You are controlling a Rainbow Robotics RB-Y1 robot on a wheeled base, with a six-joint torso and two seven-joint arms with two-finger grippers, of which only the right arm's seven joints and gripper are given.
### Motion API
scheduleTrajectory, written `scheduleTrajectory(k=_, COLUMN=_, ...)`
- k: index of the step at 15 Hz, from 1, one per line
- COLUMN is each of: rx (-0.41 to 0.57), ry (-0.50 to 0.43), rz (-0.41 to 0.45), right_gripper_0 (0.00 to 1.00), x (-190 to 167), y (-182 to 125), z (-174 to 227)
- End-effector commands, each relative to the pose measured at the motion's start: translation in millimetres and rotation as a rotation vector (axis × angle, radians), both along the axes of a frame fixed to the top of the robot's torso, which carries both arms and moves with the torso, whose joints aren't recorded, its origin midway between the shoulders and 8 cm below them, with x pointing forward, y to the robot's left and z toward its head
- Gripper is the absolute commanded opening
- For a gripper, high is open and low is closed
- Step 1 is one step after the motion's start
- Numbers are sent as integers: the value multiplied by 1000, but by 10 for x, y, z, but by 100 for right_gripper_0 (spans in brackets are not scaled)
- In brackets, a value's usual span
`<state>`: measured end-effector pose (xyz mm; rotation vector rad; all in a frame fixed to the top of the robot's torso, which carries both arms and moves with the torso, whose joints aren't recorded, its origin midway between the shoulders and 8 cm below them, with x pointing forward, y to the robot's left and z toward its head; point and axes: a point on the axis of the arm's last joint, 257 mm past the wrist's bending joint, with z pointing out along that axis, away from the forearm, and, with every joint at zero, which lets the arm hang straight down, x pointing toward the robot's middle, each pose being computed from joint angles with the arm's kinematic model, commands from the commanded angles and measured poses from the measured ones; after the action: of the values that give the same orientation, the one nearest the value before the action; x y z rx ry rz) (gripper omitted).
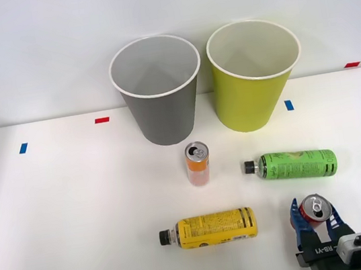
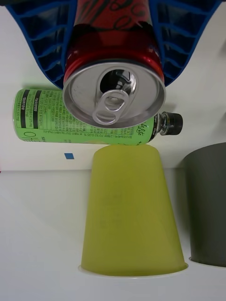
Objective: Put cans in the gray bin, plastic bottles in the light green bin
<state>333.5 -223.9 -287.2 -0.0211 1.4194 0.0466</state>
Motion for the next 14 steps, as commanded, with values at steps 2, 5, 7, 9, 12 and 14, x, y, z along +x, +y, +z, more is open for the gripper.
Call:
scheduleTrajectory(k=2, rx=2, ry=-3, rz=2, right_gripper_0=0, x=0, y=7, z=10)
scheduleTrajectory(k=5, rx=-21, ry=-18, rz=13, right_gripper_0=0, x=19, y=-16, z=67)
scheduleTrajectory(k=7, rx=-31, ry=-34, rz=29, right_gripper_0=0, x=54, y=2, z=129)
scheduleTrajectory(k=9, rx=-27, ry=-69, rz=57, right_gripper_0=0, x=147, y=82, z=280)
scheduleTrajectory(k=12, rx=-28, ry=-46, rz=92, right_gripper_0=0, x=388, y=220, z=560)
scheduleTrajectory(k=14, rx=-8, ry=-44, rz=100, right_gripper_0=0, x=502, y=252, z=815)
